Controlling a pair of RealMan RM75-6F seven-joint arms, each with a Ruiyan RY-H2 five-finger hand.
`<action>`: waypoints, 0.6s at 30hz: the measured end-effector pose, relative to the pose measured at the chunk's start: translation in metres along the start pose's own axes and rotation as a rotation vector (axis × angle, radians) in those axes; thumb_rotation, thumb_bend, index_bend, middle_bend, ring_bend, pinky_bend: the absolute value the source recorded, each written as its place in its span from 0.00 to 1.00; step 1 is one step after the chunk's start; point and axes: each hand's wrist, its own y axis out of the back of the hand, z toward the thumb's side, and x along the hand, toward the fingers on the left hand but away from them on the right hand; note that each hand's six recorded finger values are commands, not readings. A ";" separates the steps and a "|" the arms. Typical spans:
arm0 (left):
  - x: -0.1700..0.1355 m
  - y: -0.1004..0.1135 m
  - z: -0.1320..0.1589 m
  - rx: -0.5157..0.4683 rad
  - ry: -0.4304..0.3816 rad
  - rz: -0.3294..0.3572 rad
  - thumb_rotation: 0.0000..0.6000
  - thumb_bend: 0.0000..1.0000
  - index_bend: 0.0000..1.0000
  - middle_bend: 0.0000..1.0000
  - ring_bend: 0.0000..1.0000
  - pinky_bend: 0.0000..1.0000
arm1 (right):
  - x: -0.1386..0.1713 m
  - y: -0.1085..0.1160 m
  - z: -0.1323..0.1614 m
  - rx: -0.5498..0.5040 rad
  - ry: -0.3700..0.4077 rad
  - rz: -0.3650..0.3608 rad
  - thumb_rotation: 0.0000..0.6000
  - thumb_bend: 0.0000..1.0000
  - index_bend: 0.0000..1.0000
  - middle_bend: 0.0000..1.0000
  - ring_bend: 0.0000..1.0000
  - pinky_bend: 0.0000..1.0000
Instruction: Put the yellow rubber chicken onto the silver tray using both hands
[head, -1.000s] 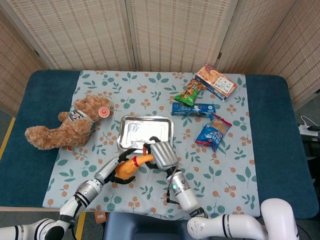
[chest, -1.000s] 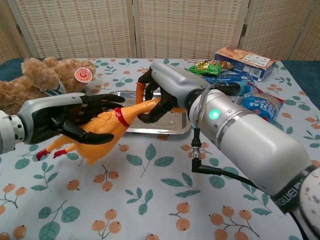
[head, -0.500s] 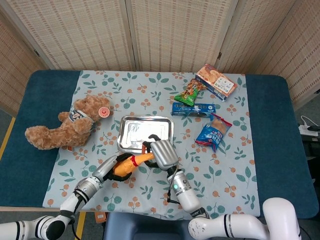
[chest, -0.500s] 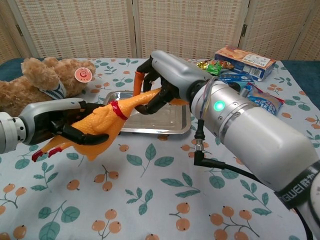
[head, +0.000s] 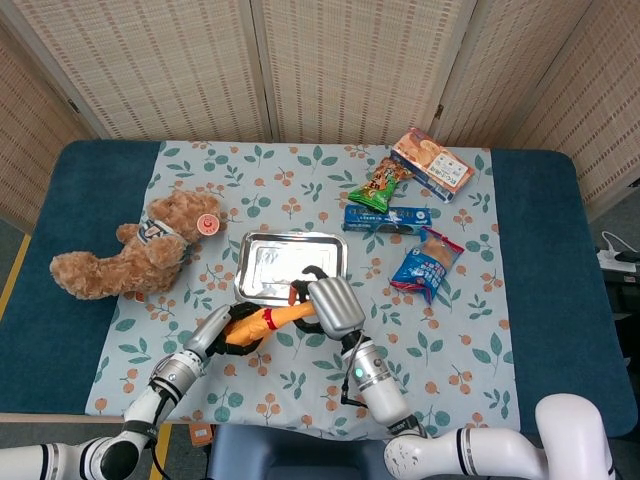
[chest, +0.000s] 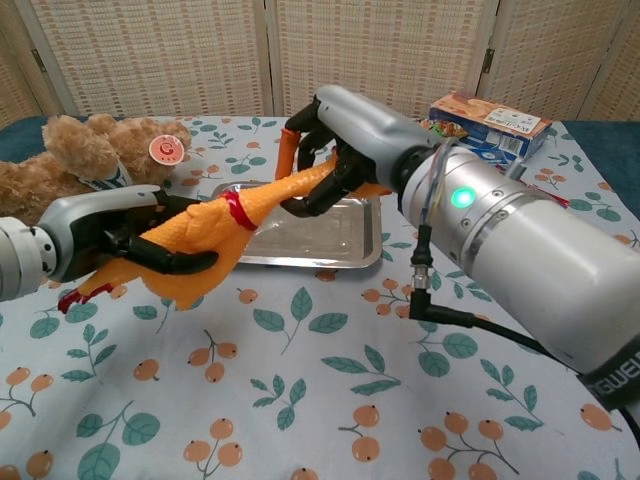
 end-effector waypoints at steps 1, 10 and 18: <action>-0.001 -0.001 0.001 0.008 -0.001 0.006 1.00 0.99 0.82 0.92 0.79 0.86 | 0.000 0.000 -0.001 0.000 -0.001 0.001 1.00 0.30 0.86 0.61 0.68 0.66; -0.005 -0.011 0.006 -0.003 -0.016 -0.046 1.00 0.50 0.02 0.08 0.15 0.37 | 0.001 0.001 -0.003 -0.001 -0.006 -0.001 1.00 0.30 0.86 0.61 0.68 0.66; -0.007 -0.018 0.007 -0.106 -0.008 -0.164 1.00 0.32 0.00 0.00 0.00 0.08 | 0.001 -0.001 -0.005 0.003 -0.009 0.004 1.00 0.30 0.86 0.62 0.68 0.66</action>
